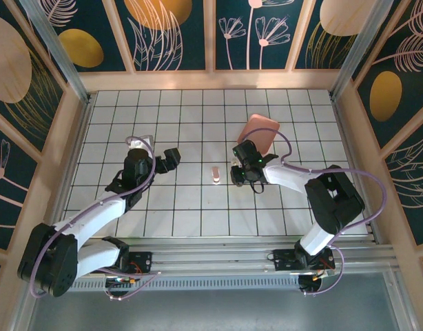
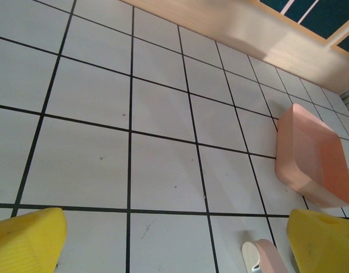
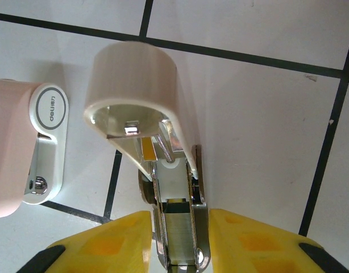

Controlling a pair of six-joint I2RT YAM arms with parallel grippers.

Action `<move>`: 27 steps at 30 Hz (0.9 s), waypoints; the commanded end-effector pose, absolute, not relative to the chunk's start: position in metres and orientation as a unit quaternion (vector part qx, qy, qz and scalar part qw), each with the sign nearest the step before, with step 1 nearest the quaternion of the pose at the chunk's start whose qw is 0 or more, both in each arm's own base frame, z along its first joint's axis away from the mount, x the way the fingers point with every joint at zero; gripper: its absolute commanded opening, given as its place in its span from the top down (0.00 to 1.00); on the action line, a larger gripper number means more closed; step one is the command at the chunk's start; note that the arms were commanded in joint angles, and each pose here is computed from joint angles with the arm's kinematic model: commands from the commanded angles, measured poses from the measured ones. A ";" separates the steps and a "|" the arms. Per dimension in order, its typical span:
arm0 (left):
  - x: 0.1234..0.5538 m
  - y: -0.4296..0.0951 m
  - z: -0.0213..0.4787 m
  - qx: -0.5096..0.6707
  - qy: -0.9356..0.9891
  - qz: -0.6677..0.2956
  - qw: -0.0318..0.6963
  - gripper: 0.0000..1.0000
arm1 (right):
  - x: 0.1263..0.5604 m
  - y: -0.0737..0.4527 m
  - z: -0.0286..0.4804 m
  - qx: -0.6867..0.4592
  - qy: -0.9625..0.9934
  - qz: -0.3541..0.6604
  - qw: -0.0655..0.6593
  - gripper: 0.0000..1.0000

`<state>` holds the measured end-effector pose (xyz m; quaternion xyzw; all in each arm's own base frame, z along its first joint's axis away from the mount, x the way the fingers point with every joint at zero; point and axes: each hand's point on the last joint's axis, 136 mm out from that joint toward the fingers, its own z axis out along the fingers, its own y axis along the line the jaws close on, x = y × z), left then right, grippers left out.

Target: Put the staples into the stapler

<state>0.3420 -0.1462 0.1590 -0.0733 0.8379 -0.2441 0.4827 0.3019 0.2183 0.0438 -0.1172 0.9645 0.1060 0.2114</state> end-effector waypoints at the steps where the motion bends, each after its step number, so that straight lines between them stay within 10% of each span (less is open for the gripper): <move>1: 0.352 -0.161 0.175 -0.037 0.832 -0.263 0.488 0.03 | 0.311 0.221 0.080 -0.099 0.956 0.121 0.248 0.67; 27: 0.366 -0.388 0.129 0.308 0.819 -0.418 0.245 0.14 | 0.257 0.190 0.054 0.208 0.899 0.374 0.090 0.69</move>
